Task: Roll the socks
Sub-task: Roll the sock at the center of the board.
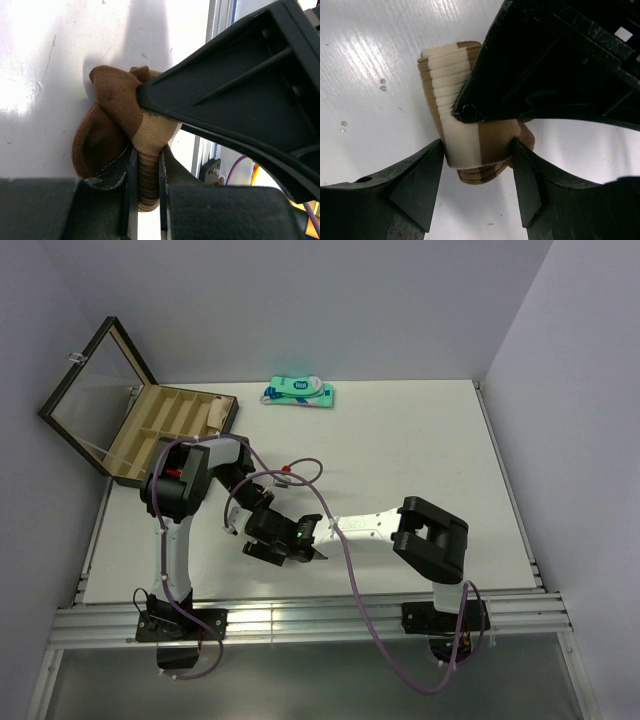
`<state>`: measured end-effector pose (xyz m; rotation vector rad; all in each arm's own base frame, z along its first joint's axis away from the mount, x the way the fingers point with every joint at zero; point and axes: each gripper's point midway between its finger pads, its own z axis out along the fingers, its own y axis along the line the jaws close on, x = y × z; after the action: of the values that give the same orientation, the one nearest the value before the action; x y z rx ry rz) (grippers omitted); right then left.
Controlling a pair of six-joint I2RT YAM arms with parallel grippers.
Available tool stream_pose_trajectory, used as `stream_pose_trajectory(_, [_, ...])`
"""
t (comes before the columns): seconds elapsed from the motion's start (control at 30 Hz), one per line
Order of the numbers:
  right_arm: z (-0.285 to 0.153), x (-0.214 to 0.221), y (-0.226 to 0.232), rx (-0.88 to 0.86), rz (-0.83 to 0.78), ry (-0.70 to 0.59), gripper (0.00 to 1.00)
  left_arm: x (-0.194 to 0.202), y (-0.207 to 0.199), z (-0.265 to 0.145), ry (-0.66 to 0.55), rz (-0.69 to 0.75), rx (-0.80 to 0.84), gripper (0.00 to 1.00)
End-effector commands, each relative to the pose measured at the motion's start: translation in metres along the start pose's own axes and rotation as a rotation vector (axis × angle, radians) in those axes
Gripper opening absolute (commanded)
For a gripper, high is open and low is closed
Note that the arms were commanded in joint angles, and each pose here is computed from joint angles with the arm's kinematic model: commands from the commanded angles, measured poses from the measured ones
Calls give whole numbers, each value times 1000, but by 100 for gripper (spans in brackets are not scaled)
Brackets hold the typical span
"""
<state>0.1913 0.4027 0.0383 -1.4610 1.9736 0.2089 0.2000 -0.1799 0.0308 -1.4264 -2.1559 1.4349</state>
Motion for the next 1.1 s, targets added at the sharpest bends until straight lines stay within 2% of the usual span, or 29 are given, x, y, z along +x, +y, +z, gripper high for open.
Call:
stream_pose_trajectory(0.0, [5, -8, -4, 28, -28, 3, 63, 7, 20, -1, 61, 54, -46, 0])
stream_pose_trajectory(0.23, [18, 8, 1, 21, -39, 51, 62, 4, 21, -2, 58, 55, -49, 1])
stream_pose_trajectory(0.33, [24, 14, 1, 32, -39, 73, 59, -1, 21, -4, 45, 54, -55, 5])
stream_pose_trajectory(0.43, [27, 17, 0, 43, -30, 90, 48, -9, 22, -7, 22, 64, -68, 11])
stream_pose_trajectory(0.53, [31, 22, -1, 56, -11, 113, 26, -18, 22, -12, -8, 66, -98, 18])
stream_pose_trajectory(0.57, [32, 26, 0, 54, -5, 124, 14, -23, 28, -14, -28, 55, -130, 23])
stream_pose_trajectory(0.63, [32, 30, -1, 57, 16, 133, 13, -32, 32, -22, -60, 57, -172, 23])
stream_pose_trajectory(0.7, [33, 36, -2, 65, 30, 144, 7, -45, 41, -32, -106, 44, -243, 26])
stream_pose_trajectory(0.87, [33, 45, -8, 99, 108, 162, 1, -75, 52, -71, -259, -22, -362, 31])
stream_pose_trajectory(0.9, [34, 47, -9, 106, 136, 166, 0, -88, 58, -86, -308, 3, -429, 32])
stream_pose_trajectory(0.93, [34, 47, -11, 110, 141, 167, 0, -89, 61, -96, -348, -70, -464, 31])
stream_pose_trajectory(1.07, [36, 49, -17, 115, 252, 174, 0, -104, 73, -138, -499, -165, -645, 32])
